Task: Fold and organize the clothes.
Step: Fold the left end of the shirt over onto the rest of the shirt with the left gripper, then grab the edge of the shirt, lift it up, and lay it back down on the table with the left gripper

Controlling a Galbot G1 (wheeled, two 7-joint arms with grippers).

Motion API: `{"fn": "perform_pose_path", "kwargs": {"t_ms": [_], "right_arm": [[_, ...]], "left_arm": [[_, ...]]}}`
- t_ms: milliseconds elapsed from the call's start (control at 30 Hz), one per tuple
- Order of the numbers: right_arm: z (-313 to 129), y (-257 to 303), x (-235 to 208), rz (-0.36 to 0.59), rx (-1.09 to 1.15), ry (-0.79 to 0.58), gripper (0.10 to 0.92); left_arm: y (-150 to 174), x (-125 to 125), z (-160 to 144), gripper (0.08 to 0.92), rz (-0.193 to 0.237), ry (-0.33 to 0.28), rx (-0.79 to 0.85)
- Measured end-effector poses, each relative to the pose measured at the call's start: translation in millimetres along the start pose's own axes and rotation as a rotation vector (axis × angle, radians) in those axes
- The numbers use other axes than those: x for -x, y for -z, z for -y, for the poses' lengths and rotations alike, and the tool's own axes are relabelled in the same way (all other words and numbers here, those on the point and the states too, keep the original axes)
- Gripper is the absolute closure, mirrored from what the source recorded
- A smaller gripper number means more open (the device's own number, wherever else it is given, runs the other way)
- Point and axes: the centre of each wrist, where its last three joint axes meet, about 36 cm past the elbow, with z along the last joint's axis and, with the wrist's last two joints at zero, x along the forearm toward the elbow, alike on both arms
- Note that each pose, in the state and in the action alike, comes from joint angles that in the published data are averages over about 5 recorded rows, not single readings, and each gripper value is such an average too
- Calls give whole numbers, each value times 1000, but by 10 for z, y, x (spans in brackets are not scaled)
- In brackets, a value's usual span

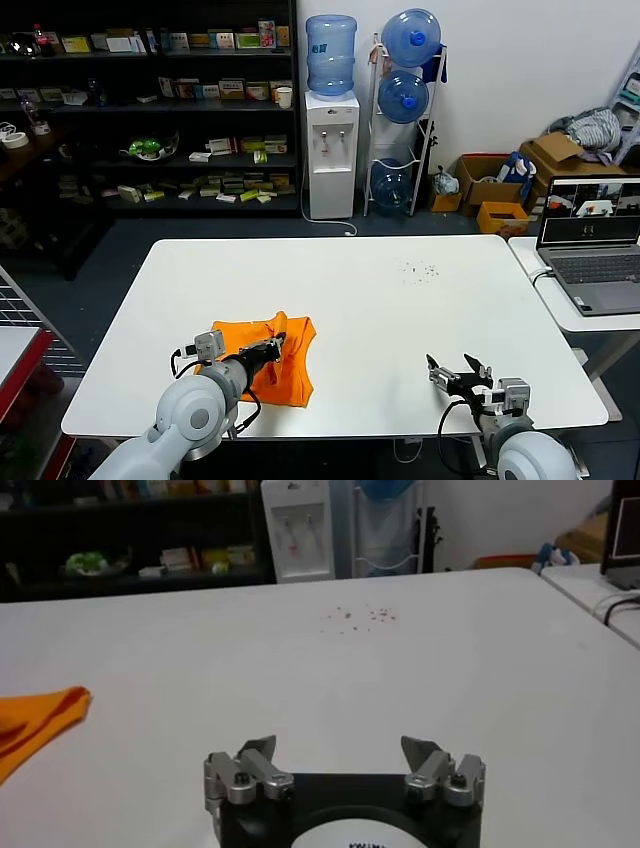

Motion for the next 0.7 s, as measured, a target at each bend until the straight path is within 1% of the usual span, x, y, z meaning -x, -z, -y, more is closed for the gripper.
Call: {"fn": "perform_pose_path", "kwargs": {"t_ms": [167,433,567,700], "right_arm": [[6,0,6,0,0,-1,200],[-1,4,23,-2,-2,4,200],[-1,13,19,1,-3,10,200],[-4,8,17,4,-1,16,200]], "left_arm": [[5,-9,-6,695,3,-9,2],[27,-98,-66,461,2,-13,8],[77,-147,-239,348,4,13,33],[208,-206,-554,239,19,54,85]]}}
